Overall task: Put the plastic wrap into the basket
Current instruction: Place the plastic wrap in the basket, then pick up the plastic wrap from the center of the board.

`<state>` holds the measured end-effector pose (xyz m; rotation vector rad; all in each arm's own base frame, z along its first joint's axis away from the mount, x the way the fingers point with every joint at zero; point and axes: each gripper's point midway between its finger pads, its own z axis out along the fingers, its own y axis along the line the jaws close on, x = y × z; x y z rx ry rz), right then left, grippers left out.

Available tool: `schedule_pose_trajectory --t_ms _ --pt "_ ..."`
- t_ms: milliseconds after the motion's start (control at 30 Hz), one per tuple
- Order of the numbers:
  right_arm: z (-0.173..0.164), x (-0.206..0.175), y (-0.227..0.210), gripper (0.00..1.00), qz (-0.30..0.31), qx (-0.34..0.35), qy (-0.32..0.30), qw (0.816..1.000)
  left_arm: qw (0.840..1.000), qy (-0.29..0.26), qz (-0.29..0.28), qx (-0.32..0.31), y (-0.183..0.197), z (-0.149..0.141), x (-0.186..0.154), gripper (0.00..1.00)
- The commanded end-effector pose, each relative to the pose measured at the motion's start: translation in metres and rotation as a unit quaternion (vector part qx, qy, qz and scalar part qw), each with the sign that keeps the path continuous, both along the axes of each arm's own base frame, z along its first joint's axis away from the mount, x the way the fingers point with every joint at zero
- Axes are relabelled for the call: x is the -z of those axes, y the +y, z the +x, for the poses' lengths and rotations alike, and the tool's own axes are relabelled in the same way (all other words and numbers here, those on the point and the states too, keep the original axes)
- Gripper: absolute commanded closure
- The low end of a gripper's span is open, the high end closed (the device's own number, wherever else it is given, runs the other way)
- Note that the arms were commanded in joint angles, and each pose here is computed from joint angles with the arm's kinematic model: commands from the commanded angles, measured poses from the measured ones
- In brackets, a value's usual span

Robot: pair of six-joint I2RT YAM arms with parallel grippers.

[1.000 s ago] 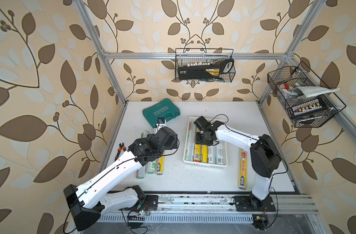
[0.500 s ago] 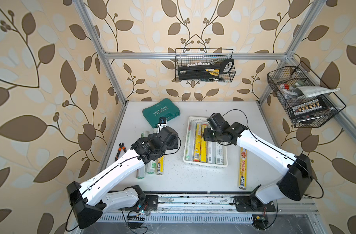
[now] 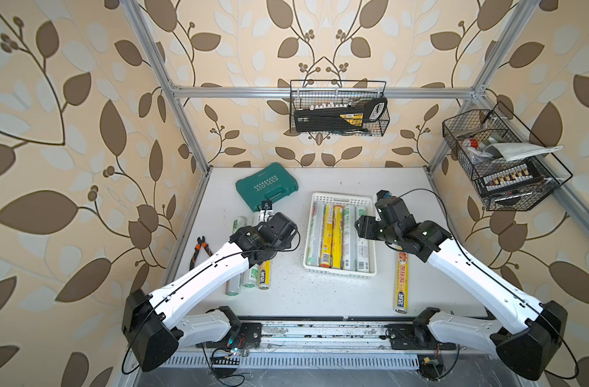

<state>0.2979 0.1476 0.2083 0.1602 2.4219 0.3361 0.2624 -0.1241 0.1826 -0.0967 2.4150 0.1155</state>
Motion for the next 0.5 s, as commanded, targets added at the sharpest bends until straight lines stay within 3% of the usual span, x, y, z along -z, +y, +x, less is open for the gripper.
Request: schedule_pose_trajectory --t_ms 0,467 --pt "0.000 0.016 -0.010 0.31 -0.021 -0.002 0.017 1.000 0.999 0.011 -0.025 -0.028 0.006 0.004 0.016 0.01" --pt "-0.003 0.041 -0.050 0.31 -0.025 0.019 0.049 0.998 0.992 0.099 -0.036 -0.072 0.009 0.011 0.095 0.01"
